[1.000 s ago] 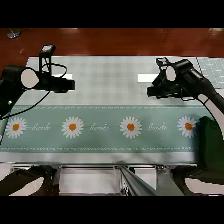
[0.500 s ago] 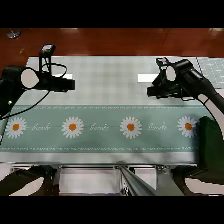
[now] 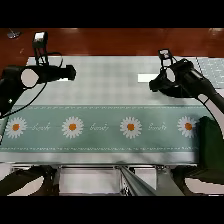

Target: Fold the shirts.

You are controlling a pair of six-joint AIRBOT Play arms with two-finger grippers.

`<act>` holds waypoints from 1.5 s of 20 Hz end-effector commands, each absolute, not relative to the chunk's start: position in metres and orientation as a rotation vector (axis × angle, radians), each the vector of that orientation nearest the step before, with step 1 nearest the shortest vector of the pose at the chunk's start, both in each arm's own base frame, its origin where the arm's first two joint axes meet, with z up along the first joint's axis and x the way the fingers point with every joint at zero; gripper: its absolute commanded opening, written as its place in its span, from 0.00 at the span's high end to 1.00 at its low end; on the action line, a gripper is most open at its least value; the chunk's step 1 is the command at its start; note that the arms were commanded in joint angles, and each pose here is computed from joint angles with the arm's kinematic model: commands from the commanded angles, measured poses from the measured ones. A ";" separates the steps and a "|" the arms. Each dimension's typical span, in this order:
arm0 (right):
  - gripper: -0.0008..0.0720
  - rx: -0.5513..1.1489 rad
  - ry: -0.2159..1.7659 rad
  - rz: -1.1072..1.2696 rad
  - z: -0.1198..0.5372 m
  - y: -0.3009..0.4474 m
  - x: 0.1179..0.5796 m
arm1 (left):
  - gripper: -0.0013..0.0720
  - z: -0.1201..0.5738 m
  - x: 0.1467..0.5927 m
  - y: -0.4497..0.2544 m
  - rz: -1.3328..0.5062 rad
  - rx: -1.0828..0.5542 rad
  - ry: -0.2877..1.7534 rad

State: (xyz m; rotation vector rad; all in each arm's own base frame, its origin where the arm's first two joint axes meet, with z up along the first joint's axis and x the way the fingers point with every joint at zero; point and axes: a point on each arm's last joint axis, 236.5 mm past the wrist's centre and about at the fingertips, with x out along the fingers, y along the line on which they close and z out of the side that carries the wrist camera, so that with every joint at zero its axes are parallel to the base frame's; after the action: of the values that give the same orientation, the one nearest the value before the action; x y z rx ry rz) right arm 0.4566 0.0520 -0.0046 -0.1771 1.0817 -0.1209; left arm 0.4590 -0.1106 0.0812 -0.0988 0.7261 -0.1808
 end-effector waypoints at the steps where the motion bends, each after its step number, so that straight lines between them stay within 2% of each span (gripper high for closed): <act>1: 0.12 -0.028 0.840 -0.301 0.027 -0.008 0.504 | 0.03 0.090 0.484 -0.077 -0.118 -0.091 0.631; 3: 0.12 0.175 0.841 -0.426 0.014 -0.057 0.503 | 0.02 0.078 0.479 -0.052 -0.064 -0.105 0.690; 6: 0.12 0.340 0.974 -0.460 -0.033 -0.097 0.487 | 0.02 0.058 0.472 -0.036 -0.029 -0.112 0.769; 9: 0.13 0.561 1.065 -0.365 -0.066 -0.081 0.488 | 0.02 0.027 0.464 -0.046 -0.020 -0.150 0.875; 11: 0.15 0.623 1.128 -0.309 -0.081 -0.063 0.487 | 0.02 -0.002 0.451 -0.056 0.000 -0.201 0.982; 12: 0.39 0.638 1.168 -0.286 -0.084 -0.055 0.484 | 0.02 -0.015 0.443 -0.061 0.000 -0.207 1.042; 13: 0.80 0.617 1.204 -0.232 -0.081 -0.046 0.482 | 0.02 -0.025 0.434 -0.063 0.001 -0.206 1.095; 14: 0.95 0.582 1.222 -0.146 -0.070 -0.036 0.483 | 0.03 -0.027 0.427 -0.061 -0.003 -0.188 1.128; 17: 0.95 0.467 1.141 -0.003 0.008 -0.028 0.501 | 0.03 -0.001 0.413 -0.042 -0.019 -0.126 1.165; 19: 0.95 0.390 0.928 0.040 0.104 -0.027 0.518 | 0.02 0.040 0.405 -0.027 -0.007 -0.130 1.105; 21: 0.95 0.307 0.681 0.076 0.211 -0.019 0.514 | 0.02 0.084 0.384 -0.025 -0.014 -0.133 1.017; 25: 0.95 0.174 0.341 0.157 0.372 0.017 0.454 | 0.02 0.118 0.317 -0.062 -0.138 -0.189 0.886; 28: 0.95 0.115 0.167 0.211 0.448 0.045 0.405 | 0.02 0.102 0.272 -0.090 -0.240 -0.249 0.883; 30: 0.95 0.102 0.051 0.265 0.495 0.064 0.374 | 0.03 0.094 0.259 -0.098 -0.269 -0.271 0.884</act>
State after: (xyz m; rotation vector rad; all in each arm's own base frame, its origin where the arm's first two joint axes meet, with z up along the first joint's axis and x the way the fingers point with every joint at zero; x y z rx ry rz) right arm 0.4257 0.0416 0.4230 0.1441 0.2306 0.2061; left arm 0.2881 -0.0797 0.1014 -0.2200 0.8993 -0.1971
